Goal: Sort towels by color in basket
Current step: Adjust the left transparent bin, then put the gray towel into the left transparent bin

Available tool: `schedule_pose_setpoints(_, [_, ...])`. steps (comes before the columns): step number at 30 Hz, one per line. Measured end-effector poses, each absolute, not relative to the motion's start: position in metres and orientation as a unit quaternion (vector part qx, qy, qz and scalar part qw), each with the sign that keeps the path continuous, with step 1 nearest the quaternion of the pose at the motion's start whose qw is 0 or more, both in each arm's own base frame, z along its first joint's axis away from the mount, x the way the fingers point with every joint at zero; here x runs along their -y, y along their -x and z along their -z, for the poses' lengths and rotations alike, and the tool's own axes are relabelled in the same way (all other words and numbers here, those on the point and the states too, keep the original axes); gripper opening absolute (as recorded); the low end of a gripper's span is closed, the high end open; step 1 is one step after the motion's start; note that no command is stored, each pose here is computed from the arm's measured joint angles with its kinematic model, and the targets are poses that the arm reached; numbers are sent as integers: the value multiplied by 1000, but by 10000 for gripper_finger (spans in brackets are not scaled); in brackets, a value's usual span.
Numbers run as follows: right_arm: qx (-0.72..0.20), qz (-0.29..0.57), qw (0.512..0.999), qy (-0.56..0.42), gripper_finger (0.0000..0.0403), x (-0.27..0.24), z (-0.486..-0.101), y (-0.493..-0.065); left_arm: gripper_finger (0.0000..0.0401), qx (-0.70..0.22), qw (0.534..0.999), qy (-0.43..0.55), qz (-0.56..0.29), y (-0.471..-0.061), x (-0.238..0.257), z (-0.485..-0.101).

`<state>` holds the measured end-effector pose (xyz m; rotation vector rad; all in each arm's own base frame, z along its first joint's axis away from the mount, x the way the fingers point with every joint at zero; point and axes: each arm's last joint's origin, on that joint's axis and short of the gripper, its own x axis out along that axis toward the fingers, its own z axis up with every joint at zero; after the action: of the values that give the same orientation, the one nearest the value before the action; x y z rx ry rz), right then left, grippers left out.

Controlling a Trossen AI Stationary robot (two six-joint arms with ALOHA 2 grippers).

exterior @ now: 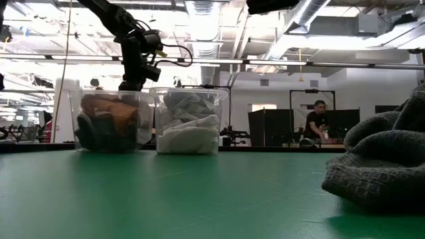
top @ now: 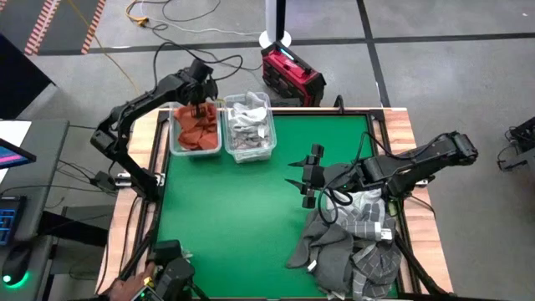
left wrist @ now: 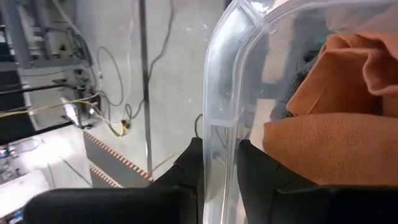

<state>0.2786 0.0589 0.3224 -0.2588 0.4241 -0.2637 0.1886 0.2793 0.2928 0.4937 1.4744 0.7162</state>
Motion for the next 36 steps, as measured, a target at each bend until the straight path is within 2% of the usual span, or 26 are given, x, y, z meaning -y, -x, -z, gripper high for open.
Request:
schedule_pose_setpoints(6, [-209,130,961,129,234,-59,-322,-279,106,-640,662,-202,-333,-189,-280,-293])
schedule_pose_setpoints(14, [-209,130,961,129,234,-59,-322,-279,185,-633,668,-192,-342,-189,-280,-293])
schedule_pose_setpoints(18, [-210,130,961,129,234,-59,-322,-279,211,-639,667,-190,-334,-189,-278,-292])
schedule_pose_setpoints(31, [-210,130,961,129,234,-59,-322,-279,209,-678,662,-172,-269,-192,-262,-284])
schedule_pose_setpoints(36, [-209,131,961,126,234,-59,-322,-279,208,-683,647,-178,-288,-191,-264,-285])
